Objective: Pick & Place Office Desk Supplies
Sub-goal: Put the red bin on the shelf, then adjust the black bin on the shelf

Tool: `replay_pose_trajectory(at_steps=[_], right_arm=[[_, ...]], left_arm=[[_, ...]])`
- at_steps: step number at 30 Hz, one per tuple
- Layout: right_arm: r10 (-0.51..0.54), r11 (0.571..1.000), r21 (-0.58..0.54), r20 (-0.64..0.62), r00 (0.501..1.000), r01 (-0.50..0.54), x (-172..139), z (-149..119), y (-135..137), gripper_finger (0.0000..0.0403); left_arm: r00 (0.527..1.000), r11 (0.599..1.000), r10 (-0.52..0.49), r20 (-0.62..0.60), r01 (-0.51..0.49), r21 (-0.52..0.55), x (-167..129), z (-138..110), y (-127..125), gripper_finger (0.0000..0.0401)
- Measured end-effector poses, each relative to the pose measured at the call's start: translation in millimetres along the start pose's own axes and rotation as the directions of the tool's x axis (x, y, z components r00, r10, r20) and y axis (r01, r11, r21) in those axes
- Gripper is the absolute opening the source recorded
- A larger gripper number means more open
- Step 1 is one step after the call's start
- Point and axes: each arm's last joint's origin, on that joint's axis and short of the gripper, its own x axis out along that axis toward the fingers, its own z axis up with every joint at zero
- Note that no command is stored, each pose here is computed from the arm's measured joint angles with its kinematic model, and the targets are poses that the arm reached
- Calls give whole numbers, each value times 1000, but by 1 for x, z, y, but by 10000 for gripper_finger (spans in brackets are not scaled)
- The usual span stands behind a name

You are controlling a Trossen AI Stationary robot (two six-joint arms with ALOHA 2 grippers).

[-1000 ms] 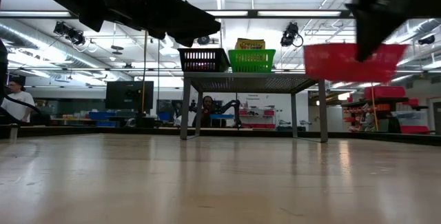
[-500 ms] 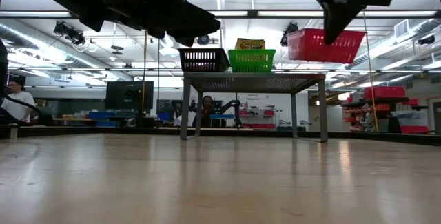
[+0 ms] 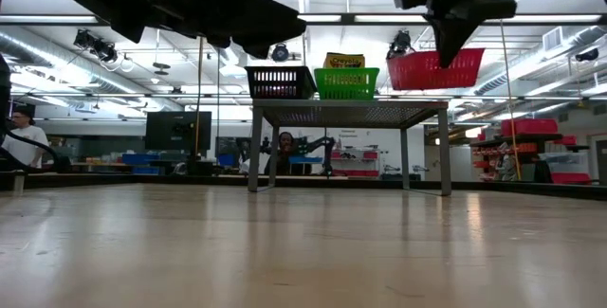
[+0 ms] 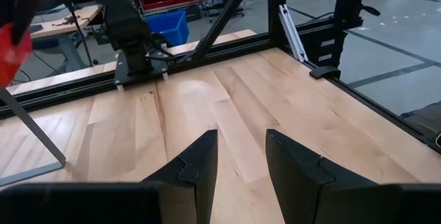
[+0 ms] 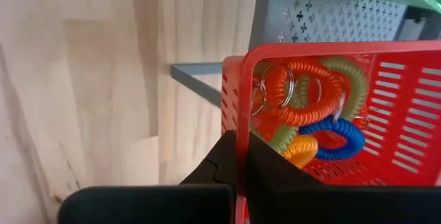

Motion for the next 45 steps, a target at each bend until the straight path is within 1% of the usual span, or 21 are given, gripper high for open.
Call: replay_pose_trajectory(at_steps=[4,7,13,20,28,30,32,35,40,43,45], right_arm=[[70,997,-24,36,997,-69,9,7,-11,7],[98,995,-28,51,994,-96,15,9,-21,7],[124,992,-18,46,991,-124,27,9,-37,7],[162,987,-24,42,986,-161,34,7,-50,7],[155,987,36,60,986,-157,34,7,-61,7],[131,989,59,77,988,-136,32,10,-65,7],[108,991,74,87,990,-115,27,10,-70,16],[71,993,88,101,992,-80,22,10,-73,48],[63,993,96,111,992,-74,22,11,-74,98],[59,993,97,112,992,-70,22,11,-74,119],[35,994,96,106,994,-45,21,11,-74,129]], left_arm=[[1000,1000,1,0,-1,1,0,0,0,129],[1000,1000,1,0,-1,6,0,0,0,129],[1000,1000,1,0,-1,8,0,0,0,129],[1000,1000,3,11,-3,9,0,1,0,129],[1000,1000,7,28,-7,20,0,3,1,129],[999,1000,8,34,-8,21,0,3,1,129],[999,1000,8,38,-9,21,0,4,1,129],[999,1000,8,37,-9,23,0,4,1,129],[999,1000,8,37,-9,25,0,4,1,129],[999,1000,8,37,-9,25,0,4,1,129],[999,999,24,36,-25,25,0,4,1,129]])
